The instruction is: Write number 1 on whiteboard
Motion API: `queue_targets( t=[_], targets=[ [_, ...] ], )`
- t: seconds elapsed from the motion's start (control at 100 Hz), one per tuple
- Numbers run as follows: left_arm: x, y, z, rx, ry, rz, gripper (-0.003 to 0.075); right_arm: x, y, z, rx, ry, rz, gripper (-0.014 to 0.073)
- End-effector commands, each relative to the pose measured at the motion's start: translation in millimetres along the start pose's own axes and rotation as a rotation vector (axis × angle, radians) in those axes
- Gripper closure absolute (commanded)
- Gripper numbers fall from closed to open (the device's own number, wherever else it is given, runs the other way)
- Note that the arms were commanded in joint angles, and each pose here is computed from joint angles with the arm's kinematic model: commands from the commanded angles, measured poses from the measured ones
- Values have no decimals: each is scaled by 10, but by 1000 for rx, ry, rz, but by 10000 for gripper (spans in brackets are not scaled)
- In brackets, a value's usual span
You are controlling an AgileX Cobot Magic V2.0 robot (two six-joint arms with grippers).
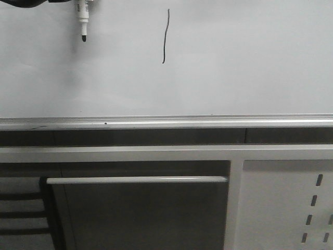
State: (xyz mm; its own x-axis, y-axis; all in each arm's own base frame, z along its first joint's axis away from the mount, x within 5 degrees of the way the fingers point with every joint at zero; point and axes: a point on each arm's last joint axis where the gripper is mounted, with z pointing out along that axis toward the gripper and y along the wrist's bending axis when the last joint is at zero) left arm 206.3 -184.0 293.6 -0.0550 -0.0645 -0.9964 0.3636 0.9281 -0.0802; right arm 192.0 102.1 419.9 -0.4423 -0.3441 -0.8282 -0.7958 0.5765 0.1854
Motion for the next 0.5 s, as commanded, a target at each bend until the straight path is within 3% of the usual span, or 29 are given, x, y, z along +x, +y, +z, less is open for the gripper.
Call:
queue_targets(
  t=[0.0,0.49],
  targets=[
    [-210,48,4,-40,-107,-18,653,-121,89,-133,2,-93,-13,268],
    [-207,45,5,-37,-104,-17,652,-121,89,-133,2,-93,-13,267]
  ],
)
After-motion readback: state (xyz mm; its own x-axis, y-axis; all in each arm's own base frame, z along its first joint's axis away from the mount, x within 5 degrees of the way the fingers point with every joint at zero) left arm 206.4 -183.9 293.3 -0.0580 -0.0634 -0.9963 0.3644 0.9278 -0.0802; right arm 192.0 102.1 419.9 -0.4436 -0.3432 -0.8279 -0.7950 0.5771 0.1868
